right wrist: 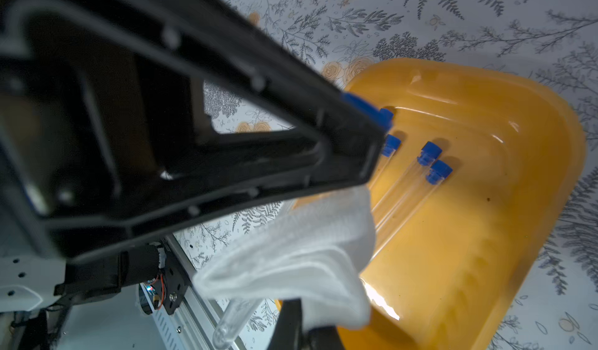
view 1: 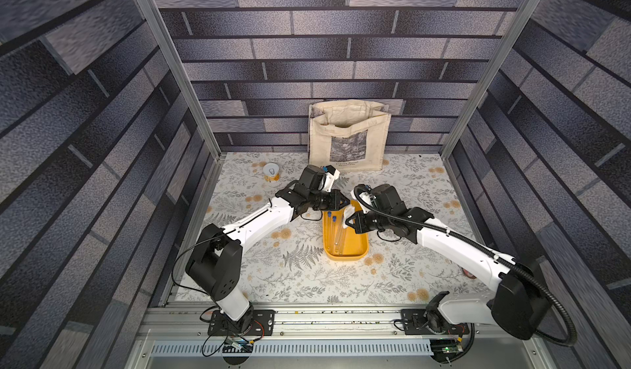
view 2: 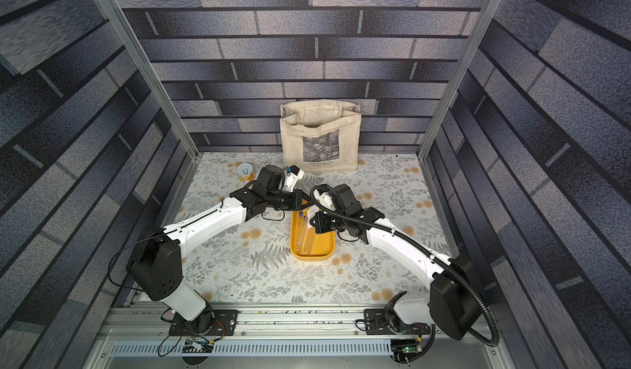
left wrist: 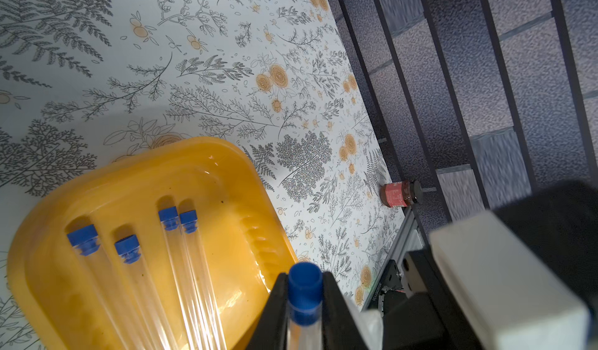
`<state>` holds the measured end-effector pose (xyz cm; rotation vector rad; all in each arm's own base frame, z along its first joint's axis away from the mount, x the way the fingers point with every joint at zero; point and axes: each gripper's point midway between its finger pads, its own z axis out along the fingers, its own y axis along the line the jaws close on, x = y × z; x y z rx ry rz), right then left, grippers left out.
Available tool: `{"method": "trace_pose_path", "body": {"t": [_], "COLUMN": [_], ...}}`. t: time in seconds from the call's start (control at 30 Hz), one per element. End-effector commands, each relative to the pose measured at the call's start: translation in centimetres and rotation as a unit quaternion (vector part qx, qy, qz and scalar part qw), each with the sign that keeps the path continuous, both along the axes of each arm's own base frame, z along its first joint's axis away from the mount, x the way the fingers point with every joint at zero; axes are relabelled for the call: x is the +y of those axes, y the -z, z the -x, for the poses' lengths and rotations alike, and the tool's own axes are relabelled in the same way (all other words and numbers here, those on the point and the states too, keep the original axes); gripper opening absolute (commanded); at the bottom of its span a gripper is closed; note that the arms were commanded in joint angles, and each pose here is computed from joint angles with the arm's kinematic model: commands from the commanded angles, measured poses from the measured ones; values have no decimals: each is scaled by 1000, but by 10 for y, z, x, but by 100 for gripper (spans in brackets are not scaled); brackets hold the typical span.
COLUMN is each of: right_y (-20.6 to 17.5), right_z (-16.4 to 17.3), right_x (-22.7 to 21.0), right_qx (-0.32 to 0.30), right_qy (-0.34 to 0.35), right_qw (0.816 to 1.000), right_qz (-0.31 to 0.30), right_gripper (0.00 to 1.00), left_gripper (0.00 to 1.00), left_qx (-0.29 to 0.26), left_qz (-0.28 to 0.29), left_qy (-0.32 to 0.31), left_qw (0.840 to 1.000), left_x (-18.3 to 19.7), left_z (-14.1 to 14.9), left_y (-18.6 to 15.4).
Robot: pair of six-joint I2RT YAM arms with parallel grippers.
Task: Wipe the exteriors of test tubes
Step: Wipe the dirt from the test tube, then place the test tube in the storage box.
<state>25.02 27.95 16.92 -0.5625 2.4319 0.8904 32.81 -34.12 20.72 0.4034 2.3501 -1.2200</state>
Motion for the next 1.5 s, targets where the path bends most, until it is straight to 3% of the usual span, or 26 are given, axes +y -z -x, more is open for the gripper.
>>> {"method": "trace_pose_path", "body": {"t": [0.0, 0.27, 0.67, 0.77, 0.93, 1.1, 1.47], "right_y": [3, 15, 37, 38, 14, 18, 12], "right_z": [8, 33, 71, 60, 26, 7, 9], "right_x": [-3, 3, 7, -23, -92, -147, -172], "right_qx": [-56, -114, -146, -168, -197, -143, -132], "right_qy": [-28, -84, -154, -107, 48, 152, 199], "right_qw": [997, 986, 964, 956, 935, 927, 926], "right_qz": [36, 93, 157, 214, 291, 312, 293], "right_gripper": [0, 0, 0, 0, 0, 0, 0], "left_gripper": [19, 19, 19, 20, 20, 21, 22], "left_qx": [12, 4, 5, 9, 33, 64, 110], "left_qz": [9, 19, 14, 9, -10, -18, -27], "left_qy": [9, 11, 8, 3, -6, -23, -34], "left_qw": [1000, 1000, 1000, 1000, 999, 998, 993], "left_x": [-5, -8, -6, -3, -2, -8, -44], "left_z": [4, 3, 0, -2, -7, -16, -35], "left_y": [1, -6, -3, 2, 21, 44, 82]}}
